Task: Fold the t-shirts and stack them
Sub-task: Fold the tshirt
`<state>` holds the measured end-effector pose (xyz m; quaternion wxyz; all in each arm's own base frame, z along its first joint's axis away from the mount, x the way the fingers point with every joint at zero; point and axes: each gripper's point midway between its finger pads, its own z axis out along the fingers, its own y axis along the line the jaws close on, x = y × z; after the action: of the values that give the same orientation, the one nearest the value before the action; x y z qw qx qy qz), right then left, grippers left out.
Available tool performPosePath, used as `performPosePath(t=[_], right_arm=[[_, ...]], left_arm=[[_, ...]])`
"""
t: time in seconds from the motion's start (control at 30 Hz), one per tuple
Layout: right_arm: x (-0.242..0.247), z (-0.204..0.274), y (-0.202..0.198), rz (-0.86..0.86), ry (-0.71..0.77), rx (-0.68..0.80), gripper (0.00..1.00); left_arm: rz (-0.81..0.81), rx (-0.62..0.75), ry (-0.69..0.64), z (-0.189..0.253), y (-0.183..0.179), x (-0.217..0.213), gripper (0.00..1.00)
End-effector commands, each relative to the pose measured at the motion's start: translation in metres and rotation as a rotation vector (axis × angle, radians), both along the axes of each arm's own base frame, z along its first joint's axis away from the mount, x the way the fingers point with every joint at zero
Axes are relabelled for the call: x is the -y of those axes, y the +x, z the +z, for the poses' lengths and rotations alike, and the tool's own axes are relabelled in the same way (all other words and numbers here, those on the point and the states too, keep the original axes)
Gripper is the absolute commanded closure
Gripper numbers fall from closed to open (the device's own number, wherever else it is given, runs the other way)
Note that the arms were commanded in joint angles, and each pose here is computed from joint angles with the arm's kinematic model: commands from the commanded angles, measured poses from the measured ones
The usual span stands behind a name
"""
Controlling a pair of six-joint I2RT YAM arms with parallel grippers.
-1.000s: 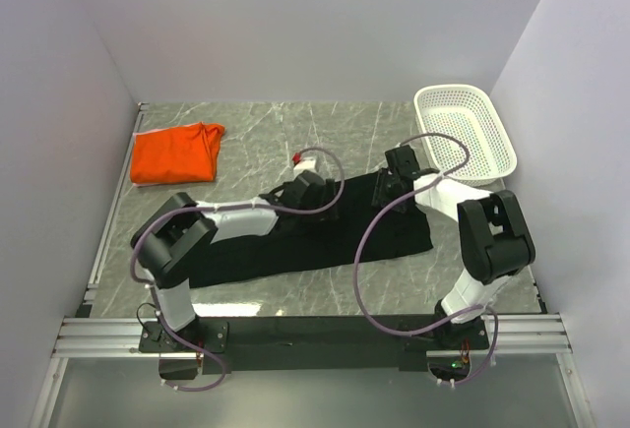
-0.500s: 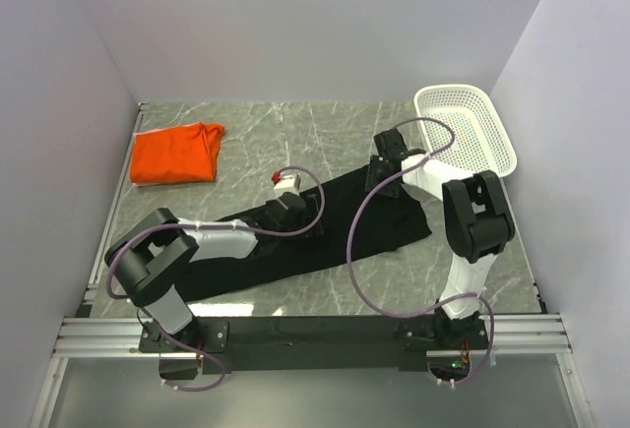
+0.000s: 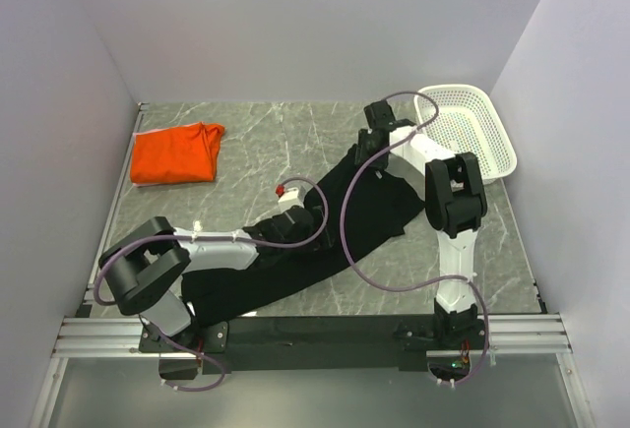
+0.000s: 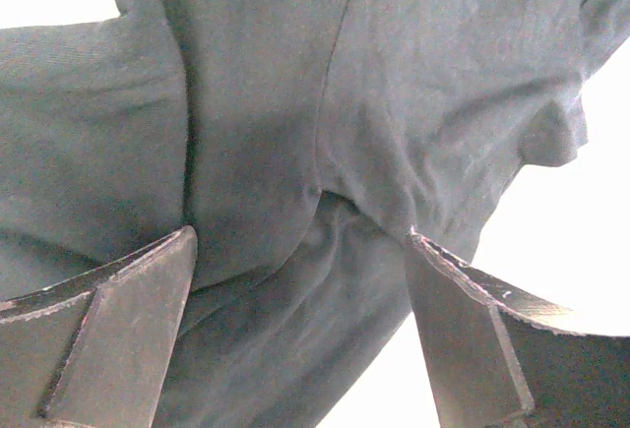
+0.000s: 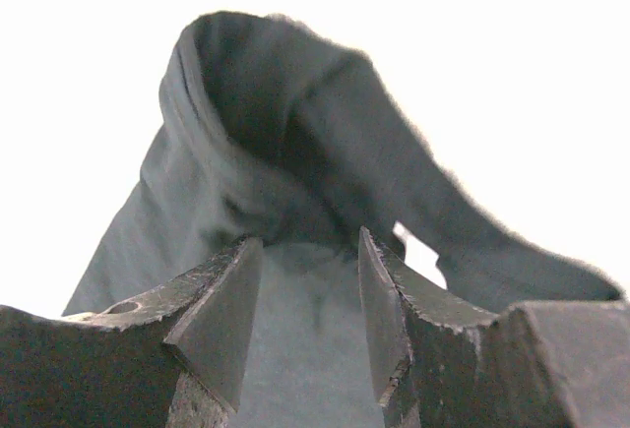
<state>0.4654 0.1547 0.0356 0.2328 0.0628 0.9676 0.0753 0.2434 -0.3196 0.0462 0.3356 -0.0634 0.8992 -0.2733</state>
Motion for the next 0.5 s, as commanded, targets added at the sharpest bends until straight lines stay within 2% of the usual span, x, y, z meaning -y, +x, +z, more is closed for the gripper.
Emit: performPosePath(t=[0.0,0.07,0.1,0.17,0.3,0.47], right_arm=[[0.009,0.047,0.032,0.007,-0.003,0.119,0.49],[0.015,0.066,0.035,0.004,-0.031,0.162,0.49],[0.017,0.092,0.034,-0.004,-0.027,0.217,0.48],[0.021,0.101,0.023,-0.012,-0.021,0.251,0.48],[0.014,0.132,-0.02,0.005,0.067,0.302,0.47],[0.0,0.094,-0.081,0.04,0.073,0.207,0.47]], left_arm=[[0.015,0.028,-0.025,0.033,0.001,0.004,0.07],[0.019,0.069,-0.027,0.052,0.007,0.004,0.07],[0.027,0.096,-0.041,0.067,0.009,0.002,0.06],[0.05,0.116,-0.004,0.074,0.01,-0.011,0.06],[0.062,0.122,0.04,0.073,0.001,-0.033,0.06],[0.001,0.02,0.105,0.032,-0.027,-0.049,0.06]])
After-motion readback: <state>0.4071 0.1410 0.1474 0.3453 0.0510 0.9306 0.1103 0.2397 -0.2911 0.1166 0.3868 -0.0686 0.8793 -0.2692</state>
